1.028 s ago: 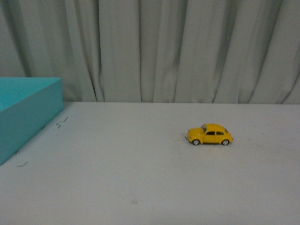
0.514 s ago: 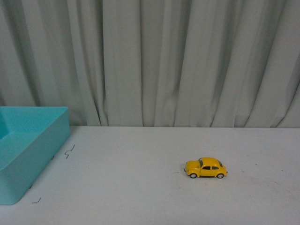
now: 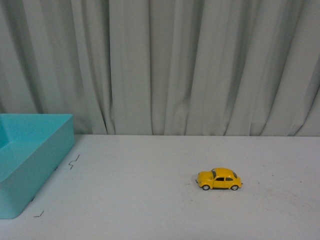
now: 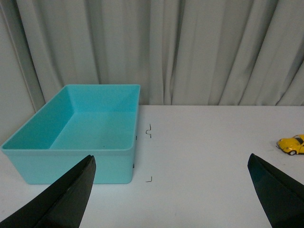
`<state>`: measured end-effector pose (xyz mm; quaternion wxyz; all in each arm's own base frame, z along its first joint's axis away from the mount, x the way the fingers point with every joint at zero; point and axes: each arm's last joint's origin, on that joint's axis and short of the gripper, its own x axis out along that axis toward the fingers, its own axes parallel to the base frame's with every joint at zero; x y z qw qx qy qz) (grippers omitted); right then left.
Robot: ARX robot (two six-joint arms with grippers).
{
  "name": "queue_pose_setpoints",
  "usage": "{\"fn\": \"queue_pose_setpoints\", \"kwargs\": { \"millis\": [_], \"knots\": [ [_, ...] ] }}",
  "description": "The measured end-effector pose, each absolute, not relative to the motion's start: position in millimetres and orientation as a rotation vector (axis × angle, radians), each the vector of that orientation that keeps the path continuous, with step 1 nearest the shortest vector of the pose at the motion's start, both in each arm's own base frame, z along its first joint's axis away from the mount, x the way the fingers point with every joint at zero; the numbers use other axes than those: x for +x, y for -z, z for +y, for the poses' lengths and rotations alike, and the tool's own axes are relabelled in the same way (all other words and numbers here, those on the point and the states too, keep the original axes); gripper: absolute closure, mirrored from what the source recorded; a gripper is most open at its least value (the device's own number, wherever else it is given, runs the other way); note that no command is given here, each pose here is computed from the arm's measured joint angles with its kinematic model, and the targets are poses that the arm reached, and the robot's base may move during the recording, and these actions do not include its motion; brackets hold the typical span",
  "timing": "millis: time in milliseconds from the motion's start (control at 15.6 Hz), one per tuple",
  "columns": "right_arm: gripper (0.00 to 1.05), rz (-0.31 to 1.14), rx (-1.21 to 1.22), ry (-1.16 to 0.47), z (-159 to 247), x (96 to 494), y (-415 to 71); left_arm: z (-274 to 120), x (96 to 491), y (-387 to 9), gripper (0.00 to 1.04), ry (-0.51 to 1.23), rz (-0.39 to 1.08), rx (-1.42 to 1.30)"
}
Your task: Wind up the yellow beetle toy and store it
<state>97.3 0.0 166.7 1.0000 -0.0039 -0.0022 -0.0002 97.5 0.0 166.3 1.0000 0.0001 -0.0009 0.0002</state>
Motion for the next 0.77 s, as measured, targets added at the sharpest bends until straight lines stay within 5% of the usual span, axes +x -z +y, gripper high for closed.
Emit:
{"fn": "queue_pose_setpoints", "kwargs": {
  "millis": [771],
  "knots": [
    [0.07,-0.004,-0.008,0.0,0.0,97.3,-166.7,0.0,97.5,-166.1,0.07,0.0,-0.001,0.0]
  ]
}}
